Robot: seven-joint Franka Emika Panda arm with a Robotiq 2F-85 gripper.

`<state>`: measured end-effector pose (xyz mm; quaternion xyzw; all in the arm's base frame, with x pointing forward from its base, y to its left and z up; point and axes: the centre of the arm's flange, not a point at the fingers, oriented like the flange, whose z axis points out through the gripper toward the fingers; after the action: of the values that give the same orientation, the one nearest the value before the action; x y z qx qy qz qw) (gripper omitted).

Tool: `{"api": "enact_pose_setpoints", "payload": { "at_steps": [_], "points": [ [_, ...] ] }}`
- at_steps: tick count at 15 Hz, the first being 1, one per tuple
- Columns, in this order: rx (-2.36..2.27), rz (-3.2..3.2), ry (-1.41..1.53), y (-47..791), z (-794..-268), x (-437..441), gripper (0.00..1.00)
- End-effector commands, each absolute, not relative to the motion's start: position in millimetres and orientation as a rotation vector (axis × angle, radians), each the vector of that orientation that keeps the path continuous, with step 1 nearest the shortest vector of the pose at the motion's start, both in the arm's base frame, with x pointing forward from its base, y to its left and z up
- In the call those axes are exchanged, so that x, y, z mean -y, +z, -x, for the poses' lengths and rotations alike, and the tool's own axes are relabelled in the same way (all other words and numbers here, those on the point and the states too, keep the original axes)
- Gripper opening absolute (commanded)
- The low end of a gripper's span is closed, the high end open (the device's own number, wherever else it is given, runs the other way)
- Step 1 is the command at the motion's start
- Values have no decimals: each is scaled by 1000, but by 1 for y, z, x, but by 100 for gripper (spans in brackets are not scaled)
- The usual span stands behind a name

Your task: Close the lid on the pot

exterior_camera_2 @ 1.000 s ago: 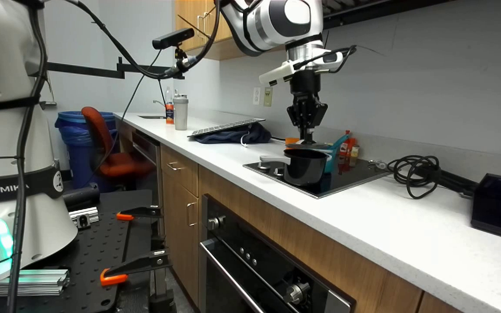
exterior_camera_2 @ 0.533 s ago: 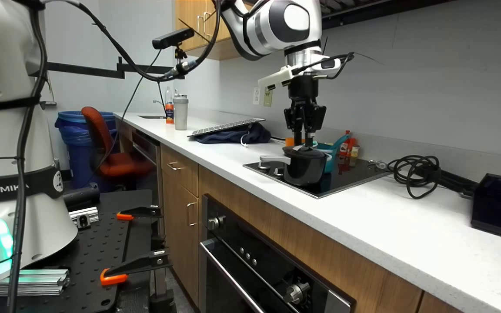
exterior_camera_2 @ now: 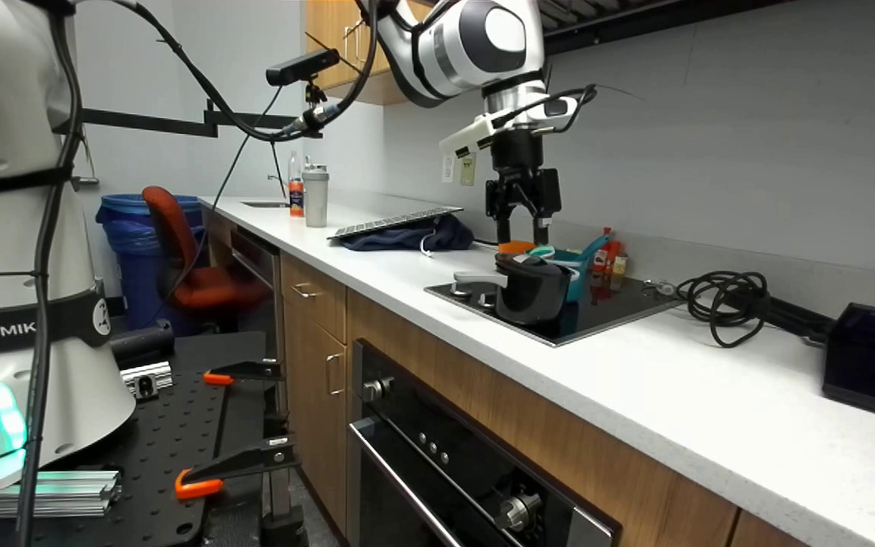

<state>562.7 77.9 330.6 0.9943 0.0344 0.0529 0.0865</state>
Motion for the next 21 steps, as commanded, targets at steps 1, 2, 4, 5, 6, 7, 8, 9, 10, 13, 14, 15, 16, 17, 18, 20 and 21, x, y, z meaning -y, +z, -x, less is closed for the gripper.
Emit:
{"api": "enact_pose_setpoints", "payload": {
  "at_steps": [1,2,4,5,6,7,8,9,10,13,14,15,16,17,18,20,21],
  "points": [
    [-69,-2876,259,341,-526,-108,100],
    [-71,-2864,282,342,-516,-118,100],
    [-62,-2837,314,342,-495,-134,100],
    [-57,-2824,328,342,-485,-141,100],
    [-45,-2814,345,344,-474,-150,100],
    [-34,-2804,360,344,-463,-156,100],
    [-17,-2795,377,345,-450,-162,100],
    [0,-2788,390,347,-438,-166,100],
    [14,-2783,403,348,-426,-170,100],
    [75,-2765,435,352,-389,-179,100],
    [97,-2758,449,354,-378,-181,100],
    [118,-2748,463,356,-367,-182,100],
    [137,-2739,477,358,-357,-183,100],
    [157,-2729,491,360,-348,-184,100],
    [174,-2716,504,361,-343,-185,100],
    [200,-2685,528,364,-332,-185,100],
    [213,-2669,535,365,-328,-185,100]
  ]
}}
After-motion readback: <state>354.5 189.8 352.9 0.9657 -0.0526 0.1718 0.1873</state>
